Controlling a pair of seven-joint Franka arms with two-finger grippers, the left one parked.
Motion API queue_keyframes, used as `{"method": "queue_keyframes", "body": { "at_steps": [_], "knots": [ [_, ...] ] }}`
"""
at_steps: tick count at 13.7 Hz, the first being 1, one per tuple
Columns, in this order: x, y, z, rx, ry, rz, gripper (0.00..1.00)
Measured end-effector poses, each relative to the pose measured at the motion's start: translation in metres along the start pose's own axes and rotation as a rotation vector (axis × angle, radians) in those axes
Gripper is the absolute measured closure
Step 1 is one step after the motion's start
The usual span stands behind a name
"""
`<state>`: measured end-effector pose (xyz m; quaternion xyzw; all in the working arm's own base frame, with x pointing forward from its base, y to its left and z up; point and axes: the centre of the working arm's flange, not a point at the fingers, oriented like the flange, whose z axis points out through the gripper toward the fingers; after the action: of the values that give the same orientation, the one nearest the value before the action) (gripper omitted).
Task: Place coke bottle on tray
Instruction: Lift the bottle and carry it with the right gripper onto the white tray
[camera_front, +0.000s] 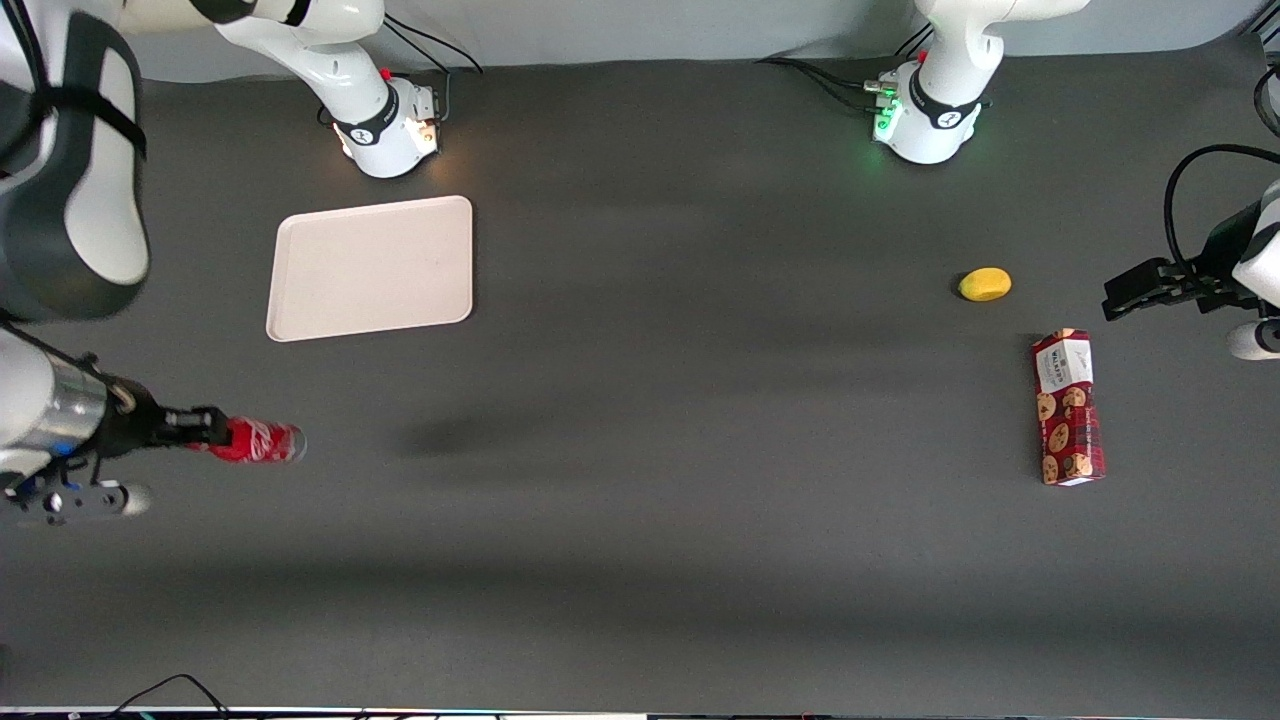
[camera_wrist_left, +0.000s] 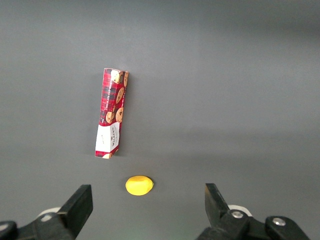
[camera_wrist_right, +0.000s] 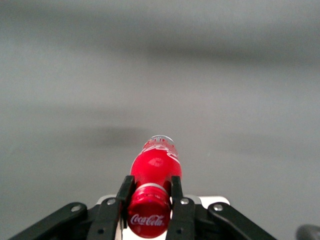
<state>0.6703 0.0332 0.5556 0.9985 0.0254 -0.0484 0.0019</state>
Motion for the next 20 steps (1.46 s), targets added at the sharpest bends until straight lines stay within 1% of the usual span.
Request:
{"method": "queue_keyframes", "body": {
  "at_steps": [2, 3, 5, 9, 10, 11, 12, 14, 15, 18, 20],
  "knots": [
    [-0.031, 0.001, -0.008, 0.000, -0.016, 0.000, 0.67],
    [-0.048, 0.002, -0.006, 0.000, -0.014, -0.001, 0.67],
    [-0.085, 0.006, 0.008, -0.001, 0.005, -0.015, 0.67],
    [-0.169, 0.034, 0.063, -0.007, 0.040, -0.067, 0.67],
    [-0.189, 0.044, 0.081, -0.010, 0.042, -0.075, 0.67],
    [-0.207, 0.054, 0.098, -0.014, 0.034, -0.083, 0.67],
    [-0.222, 0.064, 0.112, -0.027, 0.025, -0.096, 0.67],
    [-0.248, 0.079, 0.138, -0.063, 0.025, -0.117, 0.67],
    [-0.259, 0.083, 0.152, -0.069, 0.031, -0.119, 0.67],
    [-0.289, 0.088, 0.195, -0.061, 0.031, -0.124, 0.67],
    [-0.300, 0.100, 0.216, -0.060, 0.043, -0.142, 0.67]
  ]
}}
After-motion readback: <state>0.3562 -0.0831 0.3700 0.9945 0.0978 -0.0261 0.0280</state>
